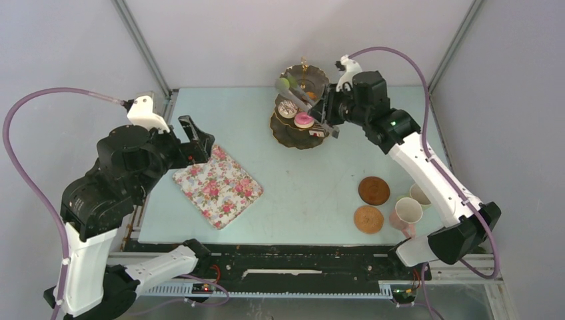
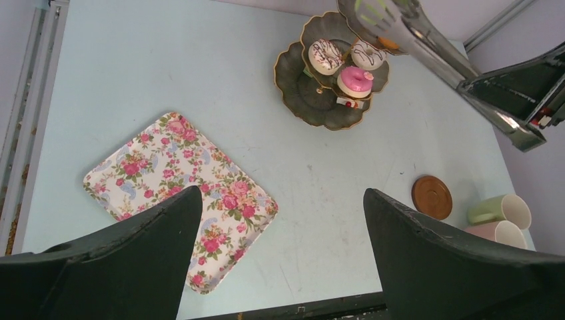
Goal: Serve the afternoon tea
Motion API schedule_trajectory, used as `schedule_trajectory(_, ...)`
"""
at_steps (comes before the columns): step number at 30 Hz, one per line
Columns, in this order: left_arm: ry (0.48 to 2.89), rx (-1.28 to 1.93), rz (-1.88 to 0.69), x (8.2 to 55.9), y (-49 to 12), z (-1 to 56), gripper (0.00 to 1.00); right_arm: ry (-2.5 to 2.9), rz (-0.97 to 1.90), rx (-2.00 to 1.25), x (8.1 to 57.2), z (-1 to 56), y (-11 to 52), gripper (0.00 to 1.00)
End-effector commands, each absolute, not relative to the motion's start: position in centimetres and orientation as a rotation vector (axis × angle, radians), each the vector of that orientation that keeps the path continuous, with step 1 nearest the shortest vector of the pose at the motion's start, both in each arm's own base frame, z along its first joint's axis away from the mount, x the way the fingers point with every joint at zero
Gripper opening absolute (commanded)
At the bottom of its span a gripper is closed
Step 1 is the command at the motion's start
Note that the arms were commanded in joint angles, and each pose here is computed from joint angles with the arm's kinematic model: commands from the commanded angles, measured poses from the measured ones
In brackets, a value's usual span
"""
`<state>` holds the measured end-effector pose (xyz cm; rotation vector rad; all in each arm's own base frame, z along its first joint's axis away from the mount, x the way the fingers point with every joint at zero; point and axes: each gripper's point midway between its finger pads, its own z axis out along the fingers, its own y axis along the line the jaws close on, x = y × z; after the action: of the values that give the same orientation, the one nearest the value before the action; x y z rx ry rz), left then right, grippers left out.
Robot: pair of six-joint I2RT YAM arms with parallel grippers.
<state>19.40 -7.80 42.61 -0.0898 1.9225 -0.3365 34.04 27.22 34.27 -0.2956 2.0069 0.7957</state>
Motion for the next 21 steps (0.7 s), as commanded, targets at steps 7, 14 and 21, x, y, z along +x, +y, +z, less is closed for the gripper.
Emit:
schedule_trajectory(7,1.884,-0.082,-0.339,19.3,-7.6,43.6,0.98,1.931,0.816,-0.176,37.0,38.2,24.5,0.19)
schedule_trajectory(14,1.881,-0.078,-0.335,19.5,-7.6,43.8,0.98,1.967,0.819,-0.155,37.9,36.8,24.8,0.2)
schedule_trajectory(21,1.882,-0.066,-0.335,19.6,-7.8,43.9,0.98,1.987,0.819,-0.139,38.9,35.8,25.3,0.24)
